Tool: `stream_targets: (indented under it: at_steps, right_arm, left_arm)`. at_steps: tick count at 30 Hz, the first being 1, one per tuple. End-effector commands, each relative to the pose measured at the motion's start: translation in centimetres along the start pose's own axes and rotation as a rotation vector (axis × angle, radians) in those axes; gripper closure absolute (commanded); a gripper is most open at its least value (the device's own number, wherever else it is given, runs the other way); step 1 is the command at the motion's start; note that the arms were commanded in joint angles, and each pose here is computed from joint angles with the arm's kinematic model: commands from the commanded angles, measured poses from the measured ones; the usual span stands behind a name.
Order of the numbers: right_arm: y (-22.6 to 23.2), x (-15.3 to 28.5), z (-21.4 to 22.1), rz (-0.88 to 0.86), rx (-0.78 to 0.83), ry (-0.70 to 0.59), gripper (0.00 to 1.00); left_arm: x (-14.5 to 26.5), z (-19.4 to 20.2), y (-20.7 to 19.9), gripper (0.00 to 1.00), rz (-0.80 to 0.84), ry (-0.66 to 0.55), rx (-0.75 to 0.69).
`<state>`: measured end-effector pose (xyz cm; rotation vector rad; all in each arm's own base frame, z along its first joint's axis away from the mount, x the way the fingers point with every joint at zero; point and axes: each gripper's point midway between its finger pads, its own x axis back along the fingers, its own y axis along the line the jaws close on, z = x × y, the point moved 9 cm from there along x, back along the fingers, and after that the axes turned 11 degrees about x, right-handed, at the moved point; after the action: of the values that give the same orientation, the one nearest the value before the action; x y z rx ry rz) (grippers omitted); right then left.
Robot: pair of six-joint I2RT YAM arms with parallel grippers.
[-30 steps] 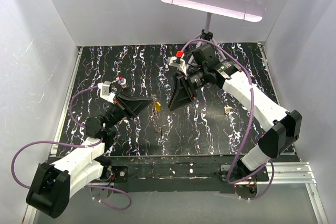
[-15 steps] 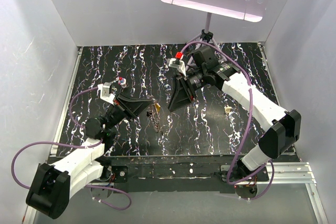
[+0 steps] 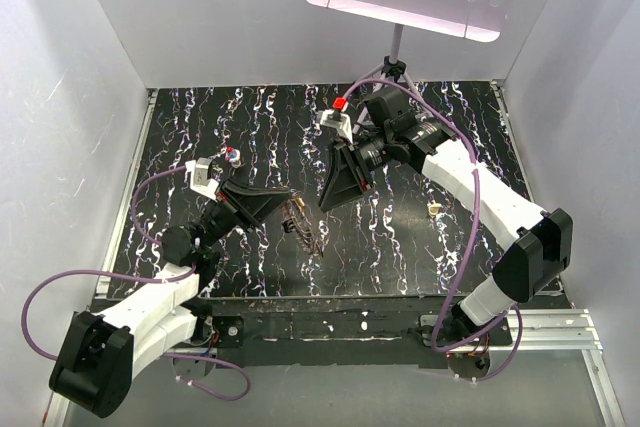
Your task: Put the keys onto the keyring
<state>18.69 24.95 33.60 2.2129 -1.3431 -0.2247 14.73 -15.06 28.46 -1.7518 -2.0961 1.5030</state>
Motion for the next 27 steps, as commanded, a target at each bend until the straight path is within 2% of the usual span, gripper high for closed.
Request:
stream_targets:
  at_steps: [1, 11, 27]
  right_arm:
    - [0.5, -0.2, -1.0, 0.002, 0.033, -0.009, 0.65]
    - [-0.9, -0.5, -2.4, 0.092, -0.031, -0.008, 0.66]
    - [-1.3, -1.4, -3.8, 0.078, -0.031, -0.004, 0.68]
  left_arm:
    - [-0.1, -0.3, -1.1, 1.00, 0.064, -0.017, -0.053]
    - [-0.5, -0.5, -1.1, 1.00, 0.079, -0.004, -0.057]
    - [-0.6, -0.5, -1.2, 1.00, 0.082, 0.007, -0.049]
